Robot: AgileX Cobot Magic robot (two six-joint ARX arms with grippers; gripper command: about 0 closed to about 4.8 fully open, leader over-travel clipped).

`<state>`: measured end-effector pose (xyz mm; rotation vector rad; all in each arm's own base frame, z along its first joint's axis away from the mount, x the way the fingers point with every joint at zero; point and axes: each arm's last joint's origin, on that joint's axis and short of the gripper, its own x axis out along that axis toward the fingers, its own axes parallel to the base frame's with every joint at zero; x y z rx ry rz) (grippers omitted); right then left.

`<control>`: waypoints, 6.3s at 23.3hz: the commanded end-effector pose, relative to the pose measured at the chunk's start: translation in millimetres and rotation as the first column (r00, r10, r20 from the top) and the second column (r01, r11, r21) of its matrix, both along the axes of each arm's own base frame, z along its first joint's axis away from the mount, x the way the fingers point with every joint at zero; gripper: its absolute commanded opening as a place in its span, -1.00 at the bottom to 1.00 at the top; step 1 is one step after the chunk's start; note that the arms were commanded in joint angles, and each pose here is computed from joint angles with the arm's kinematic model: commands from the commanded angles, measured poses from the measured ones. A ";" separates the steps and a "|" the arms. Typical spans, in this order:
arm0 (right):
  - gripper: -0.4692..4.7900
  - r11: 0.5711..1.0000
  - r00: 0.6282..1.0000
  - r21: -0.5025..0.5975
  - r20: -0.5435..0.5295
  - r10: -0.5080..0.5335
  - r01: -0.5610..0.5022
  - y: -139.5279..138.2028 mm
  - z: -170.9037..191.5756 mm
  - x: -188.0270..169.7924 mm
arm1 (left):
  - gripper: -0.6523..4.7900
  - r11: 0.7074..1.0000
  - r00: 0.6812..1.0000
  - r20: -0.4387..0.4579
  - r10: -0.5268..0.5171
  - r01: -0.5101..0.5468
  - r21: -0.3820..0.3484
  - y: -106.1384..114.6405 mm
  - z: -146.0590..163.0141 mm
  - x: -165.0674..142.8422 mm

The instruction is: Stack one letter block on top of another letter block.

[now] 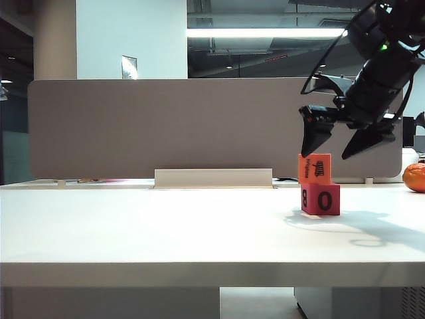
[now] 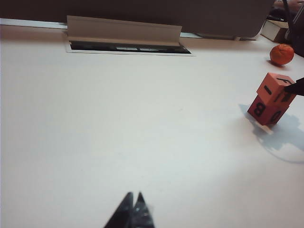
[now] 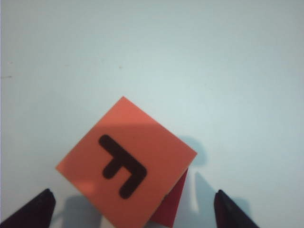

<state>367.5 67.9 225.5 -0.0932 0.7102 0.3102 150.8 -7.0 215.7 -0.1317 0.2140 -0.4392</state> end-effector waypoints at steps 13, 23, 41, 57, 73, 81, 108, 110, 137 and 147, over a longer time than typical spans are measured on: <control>-0.83 1.000 1.000 0.005 0.008 -0.005 0.005 -10.9 41.4 -10.3 | -0.78 1.000 1.000 -0.012 0.001 -0.001 0.004 0.0 -0.1 -0.2; -0.83 0.999 0.983 0.045 0.184 -0.027 0.019 -20.5 82.1 -58.9 | -0.78 0.997 1.000 -0.006 -0.016 0.016 0.079 0.0 -3.0 -0.8; -0.83 0.966 0.916 0.199 0.331 -0.227 0.167 -58.2 37.8 -174.9 | -0.78 0.997 1.000 -0.016 -0.016 0.017 0.077 0.0 -3.9 -1.1; -0.82 0.932 0.924 0.290 0.246 -0.293 0.218 -59.2 8.0 -213.5 | -0.78 0.997 1.000 -0.016 -0.016 0.017 0.077 -0.1 -3.9 -1.2; -0.82 0.957 0.882 0.245 0.403 -0.244 0.152 -59.5 -18.8 -217.7 | -0.78 0.997 1.000 -0.016 -0.018 0.019 0.077 -0.1 -3.9 -1.2; -0.82 0.953 0.791 0.281 0.557 -0.255 0.110 -60.5 -46.3 -249.3 | -0.78 0.997 1.000 -0.015 -0.018 0.019 0.077 -0.1 -3.7 -1.4; -0.82 0.933 0.746 0.256 0.561 -0.358 0.254 -67.4 -66.4 -269.3 | -0.78 0.997 1.000 -0.015 -0.018 0.019 0.077 -0.1 -3.7 -1.3; -0.82 0.932 0.751 0.245 0.554 -0.359 0.265 -67.6 -68.0 -270.1 | -0.78 0.997 1.000 -0.015 -0.019 0.020 0.077 -0.1 -3.7 -1.3; -0.82 0.947 0.779 0.182 0.538 -0.322 0.266 -67.4 -72.3 -270.4 | -0.78 0.997 1.000 -0.015 -0.018 0.019 0.077 -0.1 -3.7 -1.3; -0.82 0.947 0.780 0.182 0.537 -0.322 0.265 -67.4 -72.4 -270.4 | -0.78 0.985 0.993 0.074 0.095 -0.104 0.136 2.5 3.5 -16.6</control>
